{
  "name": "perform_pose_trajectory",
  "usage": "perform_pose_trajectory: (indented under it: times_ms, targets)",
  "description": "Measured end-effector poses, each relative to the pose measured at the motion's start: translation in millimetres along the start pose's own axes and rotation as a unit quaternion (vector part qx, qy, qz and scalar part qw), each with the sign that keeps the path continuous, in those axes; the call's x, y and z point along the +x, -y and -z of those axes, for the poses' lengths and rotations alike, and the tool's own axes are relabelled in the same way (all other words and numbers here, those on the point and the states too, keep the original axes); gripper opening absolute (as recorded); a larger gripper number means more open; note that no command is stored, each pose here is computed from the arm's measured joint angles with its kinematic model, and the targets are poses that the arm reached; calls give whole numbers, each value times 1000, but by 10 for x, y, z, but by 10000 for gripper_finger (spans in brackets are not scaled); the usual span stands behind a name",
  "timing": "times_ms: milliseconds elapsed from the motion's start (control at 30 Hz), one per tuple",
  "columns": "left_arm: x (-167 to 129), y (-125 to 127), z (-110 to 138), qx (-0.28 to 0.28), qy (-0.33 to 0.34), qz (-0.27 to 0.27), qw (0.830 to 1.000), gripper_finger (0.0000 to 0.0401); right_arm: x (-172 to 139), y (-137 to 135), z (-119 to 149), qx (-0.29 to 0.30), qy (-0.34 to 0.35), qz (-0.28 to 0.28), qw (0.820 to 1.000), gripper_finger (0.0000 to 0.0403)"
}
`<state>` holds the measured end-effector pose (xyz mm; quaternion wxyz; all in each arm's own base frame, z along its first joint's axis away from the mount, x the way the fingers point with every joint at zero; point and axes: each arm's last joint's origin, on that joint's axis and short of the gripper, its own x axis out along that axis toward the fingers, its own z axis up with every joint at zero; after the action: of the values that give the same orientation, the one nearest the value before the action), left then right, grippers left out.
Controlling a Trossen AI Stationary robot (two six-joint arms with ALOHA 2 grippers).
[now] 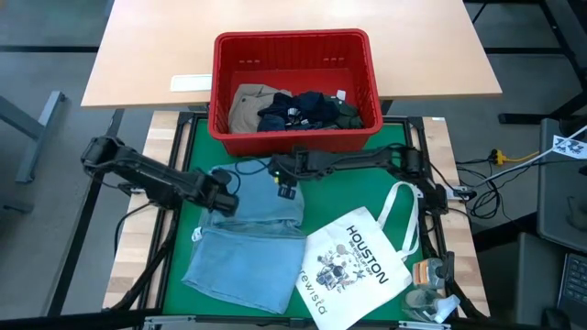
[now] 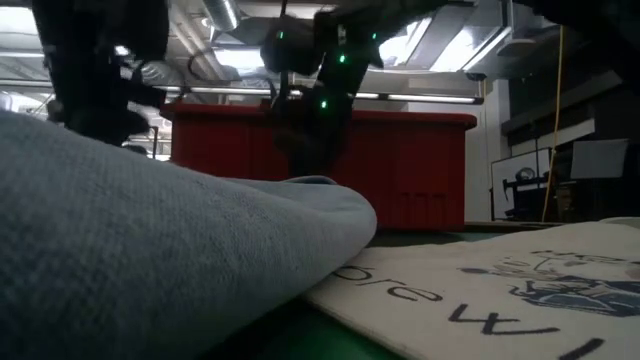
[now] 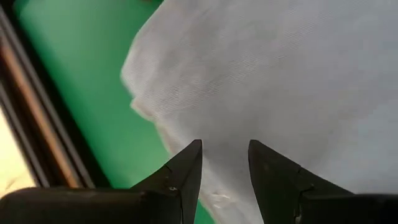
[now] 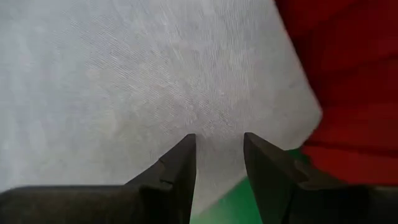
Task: Fold Laundry from Bin
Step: Fold the blue jeans
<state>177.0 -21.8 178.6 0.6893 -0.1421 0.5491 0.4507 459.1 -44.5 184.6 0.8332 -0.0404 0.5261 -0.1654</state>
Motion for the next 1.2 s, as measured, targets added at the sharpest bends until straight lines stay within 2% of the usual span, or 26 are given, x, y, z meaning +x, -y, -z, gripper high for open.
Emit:
perform_pose_trajectory:
  times_ms: [200, 333, 500, 700, 800, 967, 1200]
  targets:
    - [376, -116, 140, -22, -21, -24, 999, 126, 288, -51, 74, 3, -26, -21, 999, 134]
    - [497, -150, 200, -32, -22, -24, 999, 126, 382, -87, 106, -1, -35, -21, 999, 134]
    - [438, -146, 169, -24, -32, -27, 999, 126, 318, -73, 91, -1, -33, -22, 999, 134]
    - [130, -105, -12, 25, -63, -12, 998, 126, -124, 0, -103, 9, 14, -57, 998, 134]
    - [-60, -55, -118, 43, -76, 22, 996, 126, -334, -50, -110, 0, 17, -95, 995, 134]
    - [-318, 128, -207, 70, -62, 123, 988, 126, -628, -275, -66, -30, 13, -131, 991, 134]
    - [-424, 402, -89, 70, -3, 228, 971, 126, -730, -758, 114, -92, -30, -149, 984, 134]
